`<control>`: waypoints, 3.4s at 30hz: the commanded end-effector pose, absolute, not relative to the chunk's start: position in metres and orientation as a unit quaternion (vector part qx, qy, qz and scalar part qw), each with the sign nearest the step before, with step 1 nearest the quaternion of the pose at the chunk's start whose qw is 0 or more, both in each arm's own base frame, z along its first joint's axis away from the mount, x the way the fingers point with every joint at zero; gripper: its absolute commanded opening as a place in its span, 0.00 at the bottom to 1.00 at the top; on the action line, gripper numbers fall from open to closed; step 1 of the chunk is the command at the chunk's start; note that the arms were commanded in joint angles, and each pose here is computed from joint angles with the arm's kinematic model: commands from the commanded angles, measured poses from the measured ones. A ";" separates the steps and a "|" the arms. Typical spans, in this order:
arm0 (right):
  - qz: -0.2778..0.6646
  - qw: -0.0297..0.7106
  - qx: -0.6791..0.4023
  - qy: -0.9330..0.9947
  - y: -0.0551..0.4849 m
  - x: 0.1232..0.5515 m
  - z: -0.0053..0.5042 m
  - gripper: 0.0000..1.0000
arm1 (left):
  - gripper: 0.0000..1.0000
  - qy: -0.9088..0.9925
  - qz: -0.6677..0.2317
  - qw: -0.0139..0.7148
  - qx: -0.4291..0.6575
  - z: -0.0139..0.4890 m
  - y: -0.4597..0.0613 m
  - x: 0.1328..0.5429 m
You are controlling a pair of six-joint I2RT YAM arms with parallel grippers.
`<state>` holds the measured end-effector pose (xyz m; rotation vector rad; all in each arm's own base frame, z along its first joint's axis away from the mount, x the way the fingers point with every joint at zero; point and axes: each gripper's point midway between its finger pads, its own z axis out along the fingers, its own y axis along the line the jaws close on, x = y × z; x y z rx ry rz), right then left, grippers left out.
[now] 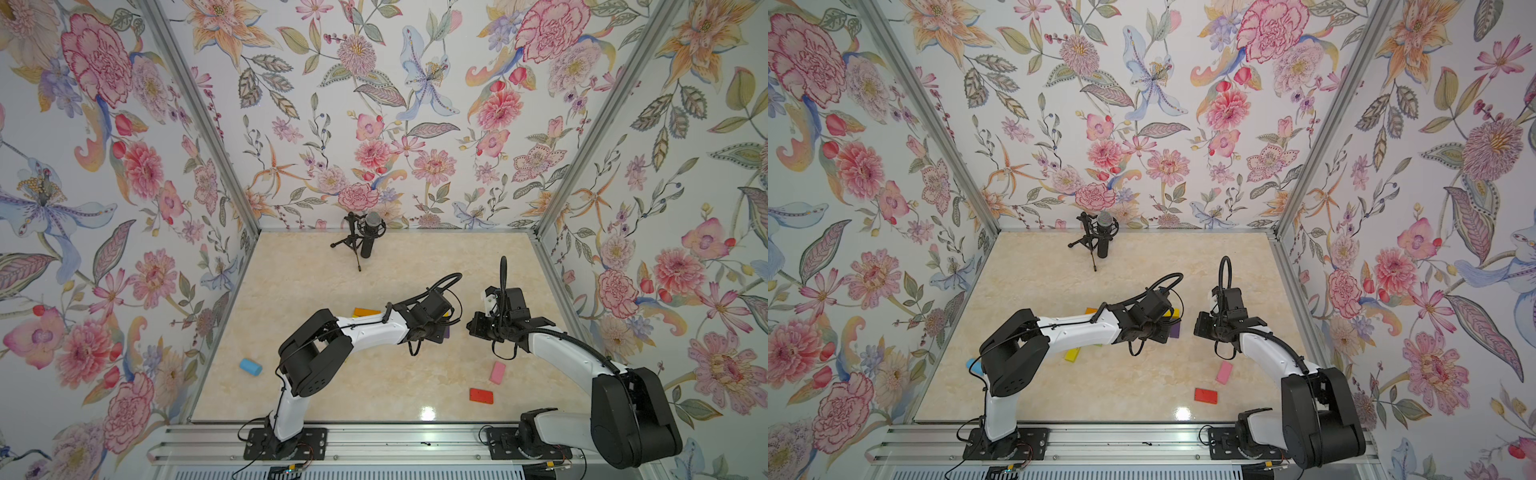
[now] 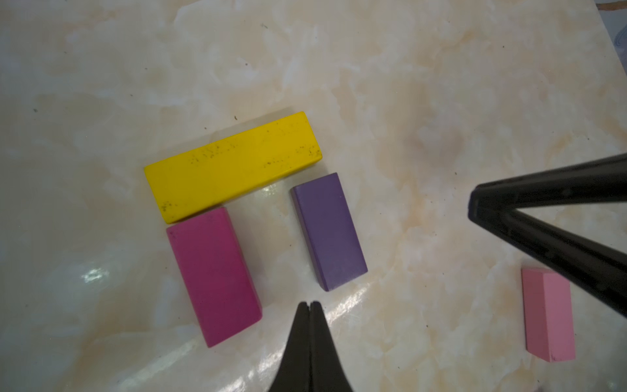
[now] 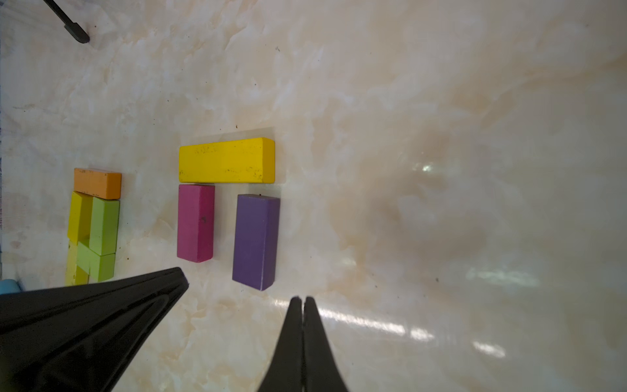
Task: Assemble the letter p with building blocks
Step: Assemble the building block at the center of the board.
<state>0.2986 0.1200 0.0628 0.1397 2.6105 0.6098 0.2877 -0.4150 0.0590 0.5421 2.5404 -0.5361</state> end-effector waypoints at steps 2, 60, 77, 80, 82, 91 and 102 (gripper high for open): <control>0.245 0.219 0.046 0.943 0.132 0.302 0.054 0.00 | 0.00 0.932 -0.198 0.239 0.190 0.055 -0.417 0.286; 0.296 0.169 0.028 0.940 0.166 0.336 0.018 0.00 | 0.00 0.943 -0.187 0.181 0.206 0.025 -0.411 0.267; 0.273 0.158 0.044 0.948 0.146 0.298 0.018 0.00 | 0.00 0.946 -0.177 0.185 0.200 0.024 -0.409 0.274; 0.274 0.157 0.045 0.948 0.145 0.293 0.018 0.00 | 0.00 0.946 -0.178 0.185 0.200 0.026 -0.409 0.276; 0.276 0.155 0.046 0.947 0.145 0.292 0.018 0.00 | 0.00 0.945 -0.181 0.182 0.201 0.026 -0.409 0.274; 0.279 0.156 0.039 0.947 0.150 0.294 0.019 0.00 | 0.00 0.943 -0.195 0.175 0.206 0.026 -0.412 0.268; 0.284 0.153 0.033 0.946 0.158 0.295 0.020 0.00 | 0.00 0.944 -0.190 0.184 0.199 0.029 -0.413 0.279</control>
